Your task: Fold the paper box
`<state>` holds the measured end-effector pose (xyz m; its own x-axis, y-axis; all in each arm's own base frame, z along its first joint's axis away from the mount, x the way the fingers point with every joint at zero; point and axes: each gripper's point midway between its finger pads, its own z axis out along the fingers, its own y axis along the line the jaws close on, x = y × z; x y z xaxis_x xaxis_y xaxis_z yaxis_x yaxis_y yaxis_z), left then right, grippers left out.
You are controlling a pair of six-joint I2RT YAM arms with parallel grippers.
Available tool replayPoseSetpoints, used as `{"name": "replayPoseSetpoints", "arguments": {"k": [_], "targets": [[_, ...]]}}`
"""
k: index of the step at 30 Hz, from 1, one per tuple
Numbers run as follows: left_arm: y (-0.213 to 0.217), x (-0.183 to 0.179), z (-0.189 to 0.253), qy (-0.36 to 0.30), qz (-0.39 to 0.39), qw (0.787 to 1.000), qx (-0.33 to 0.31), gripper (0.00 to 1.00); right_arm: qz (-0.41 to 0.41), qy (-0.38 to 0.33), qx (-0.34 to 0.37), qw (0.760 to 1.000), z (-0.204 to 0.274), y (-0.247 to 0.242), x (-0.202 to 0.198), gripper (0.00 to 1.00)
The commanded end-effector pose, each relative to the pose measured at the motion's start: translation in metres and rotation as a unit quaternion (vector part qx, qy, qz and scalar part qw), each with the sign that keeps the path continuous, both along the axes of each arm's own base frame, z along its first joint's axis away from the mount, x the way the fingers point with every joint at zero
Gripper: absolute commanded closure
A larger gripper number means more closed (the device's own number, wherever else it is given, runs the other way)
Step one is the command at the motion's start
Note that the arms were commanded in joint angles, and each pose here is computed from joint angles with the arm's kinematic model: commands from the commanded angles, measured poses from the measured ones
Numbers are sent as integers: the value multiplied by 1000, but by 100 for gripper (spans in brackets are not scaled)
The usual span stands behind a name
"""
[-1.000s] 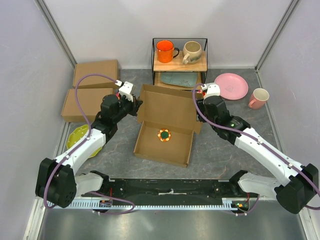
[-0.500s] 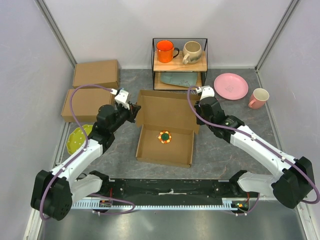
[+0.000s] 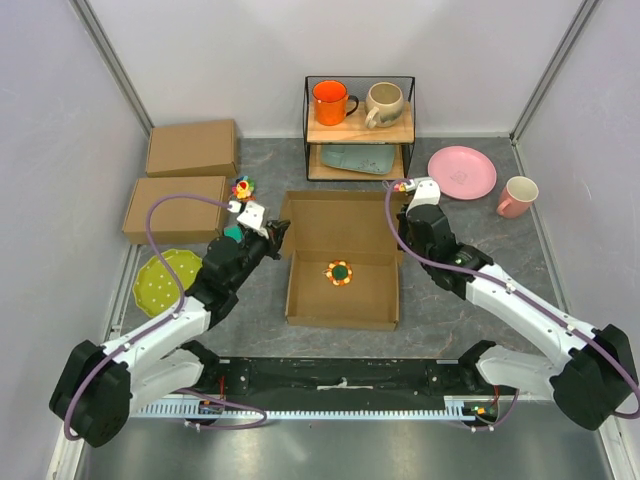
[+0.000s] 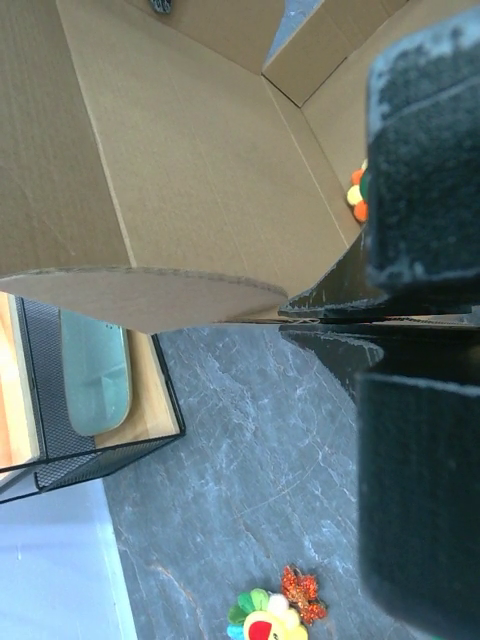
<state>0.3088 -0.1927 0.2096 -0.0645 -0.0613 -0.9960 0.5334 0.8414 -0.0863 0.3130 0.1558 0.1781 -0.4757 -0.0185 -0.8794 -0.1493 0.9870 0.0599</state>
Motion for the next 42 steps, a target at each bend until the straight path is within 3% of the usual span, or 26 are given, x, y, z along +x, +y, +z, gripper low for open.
{"name": "replayPoseSetpoints", "arguments": {"k": [1,6,16,22,26,33,42], "targets": [[-7,-6,21,-61,23,997,-47,98,-9,-39,47,998,11,6,3,89],[-8,-9,30,-100,64,989,-84,98,-34,-57,87,994,6,3,3,89],[-12,-12,32,-104,108,979,-141,92,-40,-79,121,989,11,2,-4,85],[-16,-12,26,-92,105,981,-135,83,-37,-92,90,991,6,-7,-8,85],[-25,-12,21,-81,87,988,-99,78,-36,-102,81,991,9,-10,-7,84],[-36,-17,14,-72,50,994,-64,77,-30,-109,87,990,11,-6,-5,84],[-45,-16,15,-52,43,993,-100,85,-27,-76,120,989,24,16,-7,78]]}}
